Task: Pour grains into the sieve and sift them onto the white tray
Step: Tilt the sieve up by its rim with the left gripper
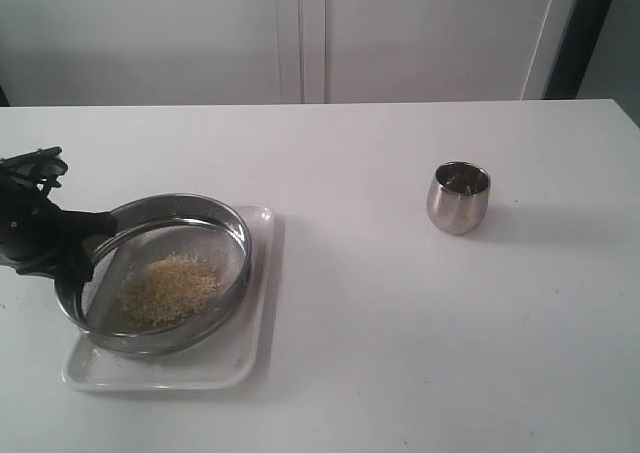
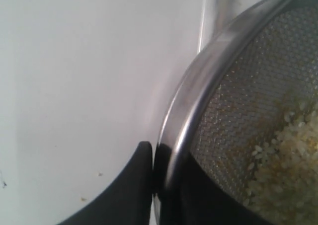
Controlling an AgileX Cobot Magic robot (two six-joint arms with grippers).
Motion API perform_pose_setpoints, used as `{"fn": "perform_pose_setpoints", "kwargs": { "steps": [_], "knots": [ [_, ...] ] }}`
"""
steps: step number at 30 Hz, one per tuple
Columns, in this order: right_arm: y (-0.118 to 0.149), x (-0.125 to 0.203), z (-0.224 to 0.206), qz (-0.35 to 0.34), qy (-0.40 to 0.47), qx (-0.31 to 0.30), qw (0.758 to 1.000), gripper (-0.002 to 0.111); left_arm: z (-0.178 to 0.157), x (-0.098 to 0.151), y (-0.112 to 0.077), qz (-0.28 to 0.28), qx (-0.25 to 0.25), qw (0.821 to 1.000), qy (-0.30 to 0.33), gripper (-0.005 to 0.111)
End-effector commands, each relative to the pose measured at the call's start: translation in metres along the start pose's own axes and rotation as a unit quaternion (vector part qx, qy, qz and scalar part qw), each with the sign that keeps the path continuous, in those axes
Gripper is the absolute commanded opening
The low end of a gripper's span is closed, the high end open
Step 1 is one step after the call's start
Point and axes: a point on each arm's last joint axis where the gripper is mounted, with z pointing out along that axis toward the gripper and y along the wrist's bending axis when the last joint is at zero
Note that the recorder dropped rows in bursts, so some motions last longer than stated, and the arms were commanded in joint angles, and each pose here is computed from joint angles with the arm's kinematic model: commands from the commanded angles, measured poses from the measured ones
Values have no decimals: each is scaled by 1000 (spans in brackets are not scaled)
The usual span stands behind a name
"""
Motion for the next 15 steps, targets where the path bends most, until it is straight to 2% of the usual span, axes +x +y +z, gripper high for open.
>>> {"fn": "perform_pose_setpoints", "kwargs": {
  "steps": [1, 7, 15],
  "knots": [
    [0, 0, 0, 0, -8, 3, 1000, 0, -3, 4, -2, -18, 16, 1000, 17, 0],
    [0, 0, 0, 0, -8, 3, 1000, 0, -23, 2, -9, -15, 27, 999, -11, 0],
    [0, 0, 0, 0, -8, 3, 1000, 0, -46, 6, -18, -2, 46, 999, -18, 0]
  ]
}}
